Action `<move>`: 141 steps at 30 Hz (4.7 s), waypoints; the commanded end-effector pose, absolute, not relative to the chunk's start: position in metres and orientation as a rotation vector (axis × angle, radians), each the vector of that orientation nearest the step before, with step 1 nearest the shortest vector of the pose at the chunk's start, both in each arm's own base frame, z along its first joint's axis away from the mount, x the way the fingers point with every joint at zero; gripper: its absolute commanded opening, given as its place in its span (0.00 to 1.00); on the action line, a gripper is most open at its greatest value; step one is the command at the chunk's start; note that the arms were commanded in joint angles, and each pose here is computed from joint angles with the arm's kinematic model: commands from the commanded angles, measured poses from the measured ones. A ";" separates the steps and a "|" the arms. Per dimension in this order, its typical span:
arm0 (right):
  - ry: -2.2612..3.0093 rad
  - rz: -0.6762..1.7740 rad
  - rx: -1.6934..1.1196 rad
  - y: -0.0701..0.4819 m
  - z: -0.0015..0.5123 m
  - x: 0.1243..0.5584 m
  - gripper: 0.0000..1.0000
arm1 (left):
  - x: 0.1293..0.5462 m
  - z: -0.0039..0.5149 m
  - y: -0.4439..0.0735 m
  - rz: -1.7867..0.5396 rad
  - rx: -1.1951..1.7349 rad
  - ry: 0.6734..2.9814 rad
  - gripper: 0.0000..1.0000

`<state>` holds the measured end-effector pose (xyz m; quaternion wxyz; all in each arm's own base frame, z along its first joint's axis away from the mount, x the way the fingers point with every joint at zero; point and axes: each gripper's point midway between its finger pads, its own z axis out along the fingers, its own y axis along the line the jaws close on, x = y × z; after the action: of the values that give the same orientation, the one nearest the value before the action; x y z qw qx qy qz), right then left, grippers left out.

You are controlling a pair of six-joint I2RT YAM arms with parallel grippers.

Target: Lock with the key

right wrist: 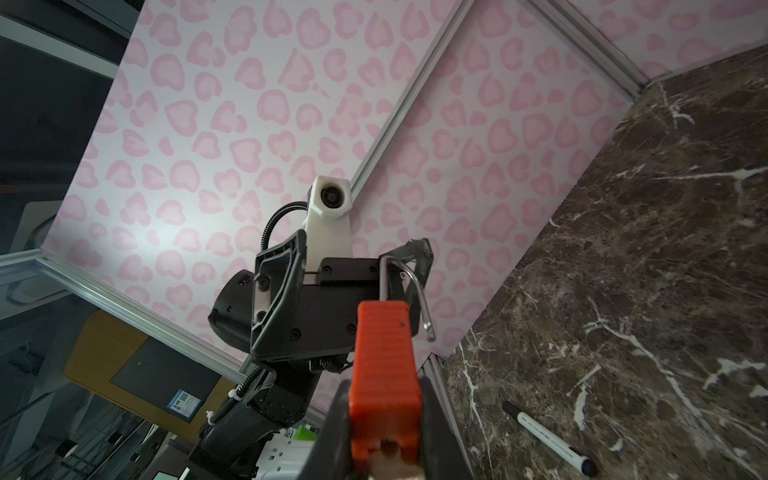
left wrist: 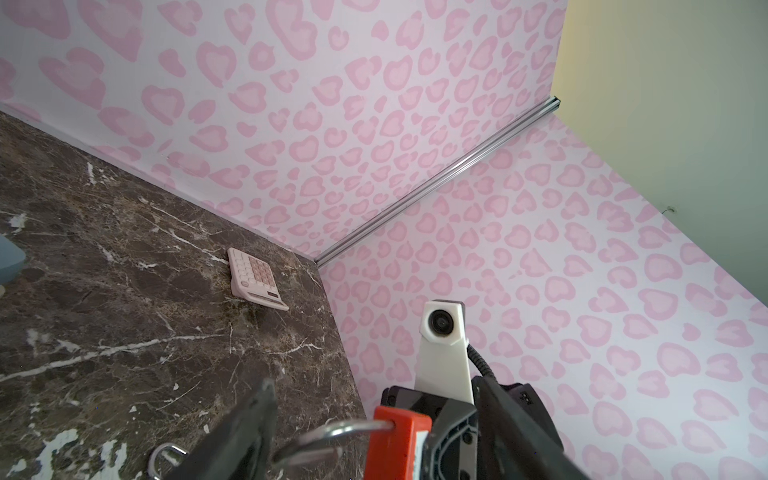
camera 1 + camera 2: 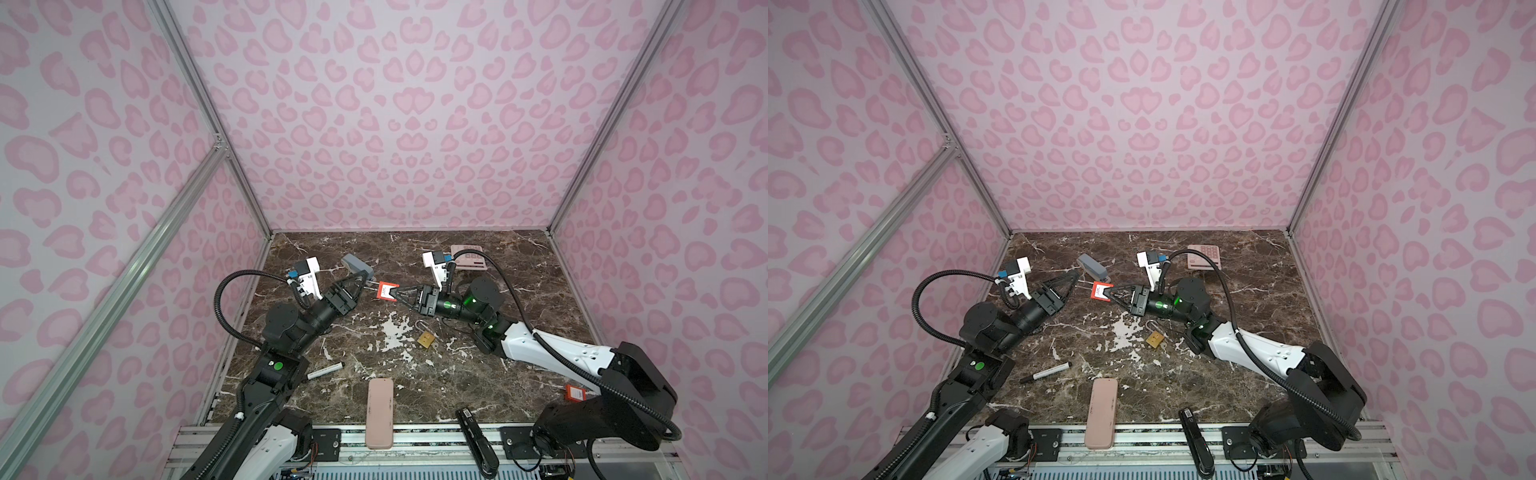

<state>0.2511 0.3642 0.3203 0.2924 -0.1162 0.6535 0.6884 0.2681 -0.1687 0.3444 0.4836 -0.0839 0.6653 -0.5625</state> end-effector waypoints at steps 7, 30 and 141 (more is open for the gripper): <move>1.777 1.794 -0.357 0.351 0.316 0.256 0.12 | 0.265 0.349 -0.173 -1.377 -0.148 1.615 0.49; 1.792 1.820 -0.438 0.343 0.331 0.257 0.12 | 0.266 0.341 -0.180 -1.398 -0.127 1.653 0.48; 1.728 1.902 -0.281 0.353 0.325 0.286 0.08 | 0.273 0.334 -0.232 -1.530 -0.091 1.653 0.53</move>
<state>0.2882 0.3527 0.3136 0.2575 -0.0964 0.6638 0.6956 0.2718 -0.2336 0.3156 0.4074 -0.0386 0.6865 -0.6010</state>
